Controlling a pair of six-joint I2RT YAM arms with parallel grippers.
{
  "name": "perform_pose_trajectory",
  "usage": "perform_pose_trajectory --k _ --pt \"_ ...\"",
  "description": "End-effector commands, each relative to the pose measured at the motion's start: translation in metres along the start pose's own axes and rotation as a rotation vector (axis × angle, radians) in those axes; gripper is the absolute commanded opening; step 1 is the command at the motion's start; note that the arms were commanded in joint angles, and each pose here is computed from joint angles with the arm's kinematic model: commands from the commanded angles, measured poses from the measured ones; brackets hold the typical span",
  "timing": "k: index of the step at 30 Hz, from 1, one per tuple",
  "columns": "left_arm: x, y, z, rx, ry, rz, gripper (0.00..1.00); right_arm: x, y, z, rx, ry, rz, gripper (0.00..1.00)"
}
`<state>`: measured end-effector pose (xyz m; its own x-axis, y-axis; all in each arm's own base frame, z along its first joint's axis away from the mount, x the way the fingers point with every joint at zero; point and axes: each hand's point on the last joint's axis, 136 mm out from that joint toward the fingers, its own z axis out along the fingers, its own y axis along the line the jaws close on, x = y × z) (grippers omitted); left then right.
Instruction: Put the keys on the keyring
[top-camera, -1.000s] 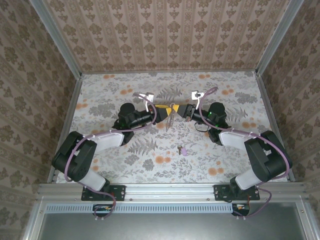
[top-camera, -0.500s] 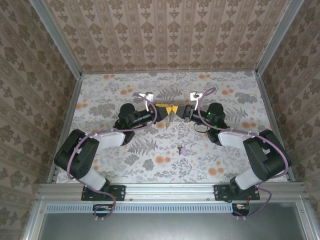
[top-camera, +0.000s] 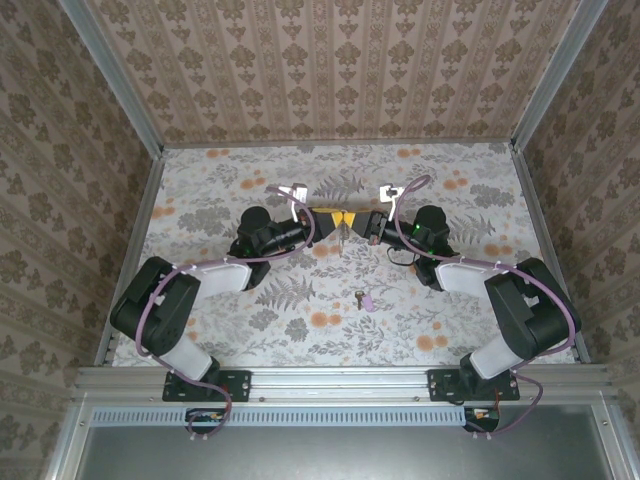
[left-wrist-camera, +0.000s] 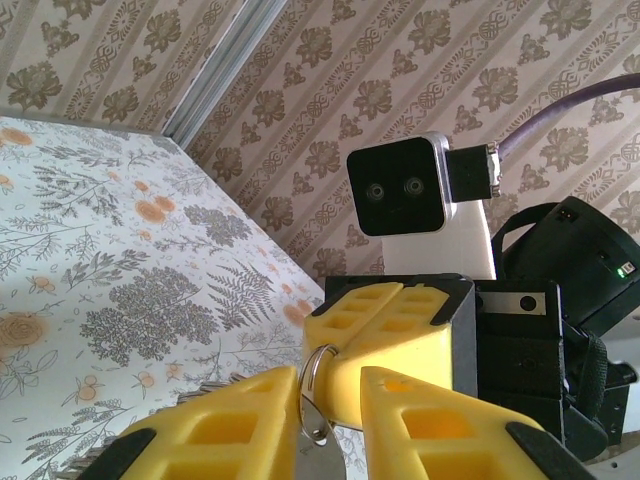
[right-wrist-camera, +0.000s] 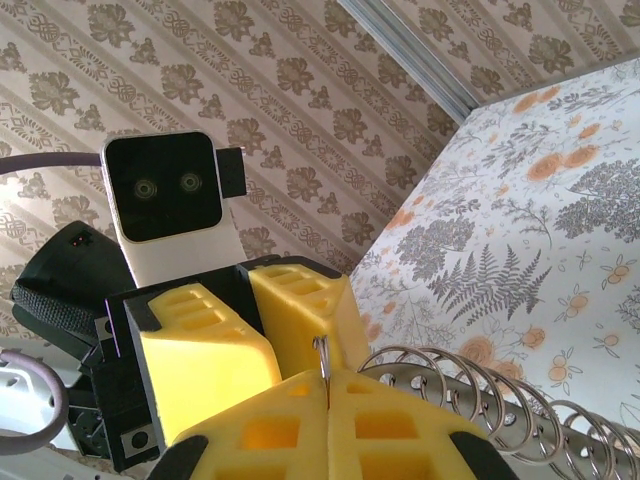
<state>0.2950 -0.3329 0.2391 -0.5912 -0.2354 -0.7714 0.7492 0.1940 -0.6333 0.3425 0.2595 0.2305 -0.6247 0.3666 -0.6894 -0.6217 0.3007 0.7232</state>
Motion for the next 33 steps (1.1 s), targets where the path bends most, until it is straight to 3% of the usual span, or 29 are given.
perform_pose_trajectory --k 1,13,22,28,29,33 --pt "-0.006 -0.018 0.008 0.079 -0.003 0.034 0.24 -0.002 0.008 0.002 -0.036 -0.011 -0.019 0.00" --pt "-0.007 -0.015 0.007 0.062 -0.022 0.035 0.16 0.002 0.005 0.001 -0.025 -0.004 -0.021 0.00" --pt "-0.009 -0.016 0.006 0.063 -0.028 0.043 0.01 0.007 0.002 0.000 -0.016 0.010 -0.024 0.00" --pt "-0.010 -0.017 0.006 0.068 -0.029 0.050 0.00 0.005 0.000 0.001 -0.009 0.011 -0.025 0.00" --pt "-0.010 -0.018 0.006 0.069 -0.029 0.054 0.00 0.005 -0.001 0.000 0.000 0.010 -0.022 0.02" --pt "-0.009 -0.018 0.005 0.066 -0.018 0.062 0.00 -0.004 -0.008 -0.013 0.040 -0.019 -0.015 0.39"
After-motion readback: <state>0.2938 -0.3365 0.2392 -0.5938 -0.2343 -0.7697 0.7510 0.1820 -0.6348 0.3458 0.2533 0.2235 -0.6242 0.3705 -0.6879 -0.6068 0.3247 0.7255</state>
